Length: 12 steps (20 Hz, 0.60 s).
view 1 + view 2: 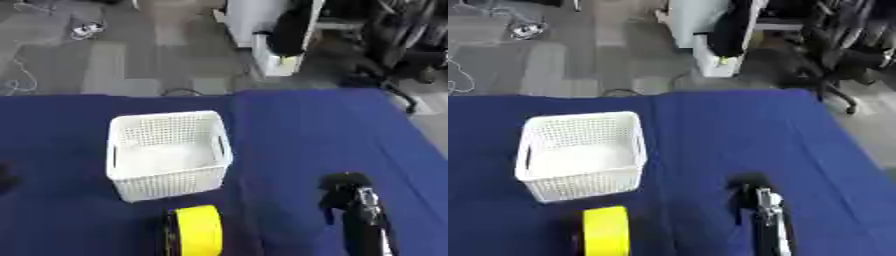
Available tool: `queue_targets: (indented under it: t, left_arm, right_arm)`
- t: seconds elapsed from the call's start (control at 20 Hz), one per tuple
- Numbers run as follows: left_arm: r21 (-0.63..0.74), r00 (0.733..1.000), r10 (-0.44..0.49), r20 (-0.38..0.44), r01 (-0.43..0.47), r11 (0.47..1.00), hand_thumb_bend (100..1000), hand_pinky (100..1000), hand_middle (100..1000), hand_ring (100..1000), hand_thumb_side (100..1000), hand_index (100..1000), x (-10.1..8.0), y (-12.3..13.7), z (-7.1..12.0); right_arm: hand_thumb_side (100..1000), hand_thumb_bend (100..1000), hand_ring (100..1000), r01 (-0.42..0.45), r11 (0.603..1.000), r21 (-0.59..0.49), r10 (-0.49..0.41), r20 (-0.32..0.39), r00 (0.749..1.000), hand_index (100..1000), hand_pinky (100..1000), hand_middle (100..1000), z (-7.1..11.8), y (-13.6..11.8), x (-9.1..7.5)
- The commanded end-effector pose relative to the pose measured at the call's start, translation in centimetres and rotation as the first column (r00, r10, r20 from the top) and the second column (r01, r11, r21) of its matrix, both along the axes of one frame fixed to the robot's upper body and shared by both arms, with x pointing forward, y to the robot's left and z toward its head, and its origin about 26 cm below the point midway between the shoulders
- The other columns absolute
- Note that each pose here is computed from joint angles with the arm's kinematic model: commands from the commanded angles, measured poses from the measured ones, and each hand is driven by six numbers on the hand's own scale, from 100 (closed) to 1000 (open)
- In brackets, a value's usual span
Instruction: Pick up objects on the table and place them in the box.
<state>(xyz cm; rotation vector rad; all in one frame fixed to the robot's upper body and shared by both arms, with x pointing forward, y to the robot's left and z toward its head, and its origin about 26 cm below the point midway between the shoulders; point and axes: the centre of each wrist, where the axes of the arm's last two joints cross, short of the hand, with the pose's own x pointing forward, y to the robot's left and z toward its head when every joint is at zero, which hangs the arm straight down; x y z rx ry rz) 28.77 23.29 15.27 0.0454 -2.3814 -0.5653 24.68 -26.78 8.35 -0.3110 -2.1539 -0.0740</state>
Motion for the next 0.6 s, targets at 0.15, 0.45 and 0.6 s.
queue_targets:
  t: [0.15, 0.45, 0.6]
  left_arm:
    - [0.029, 1.0, -0.003, 0.03, 0.002, 1.0, 100, 1000, 913, 905, 781, 914, -0.04, 0.19, 0.84]
    - [0.036, 1.0, -0.008, 0.028, 0.007, 0.999, 100, 1000, 912, 904, 782, 915, -0.03, 0.1, 0.87]
    - [0.038, 1.0, -0.011, 0.026, 0.01, 0.999, 100, 1000, 912, 904, 782, 916, -0.03, 0.07, 0.85]
  right_arm:
    - [1000, 100, 340, 0.016, 1.0, -0.001, -0.016, 0.015, 1.0, 654, 100, 503, 0.51, 0.1, -0.07]
    - [1000, 100, 342, 0.012, 1.0, -0.002, -0.012, 0.01, 1.0, 662, 100, 504, 0.5, 0.26, -0.04]
    - [1000, 100, 343, 0.01, 1.0, -0.002, -0.01, 0.008, 1.0, 665, 100, 506, 0.5, 0.29, -0.04]
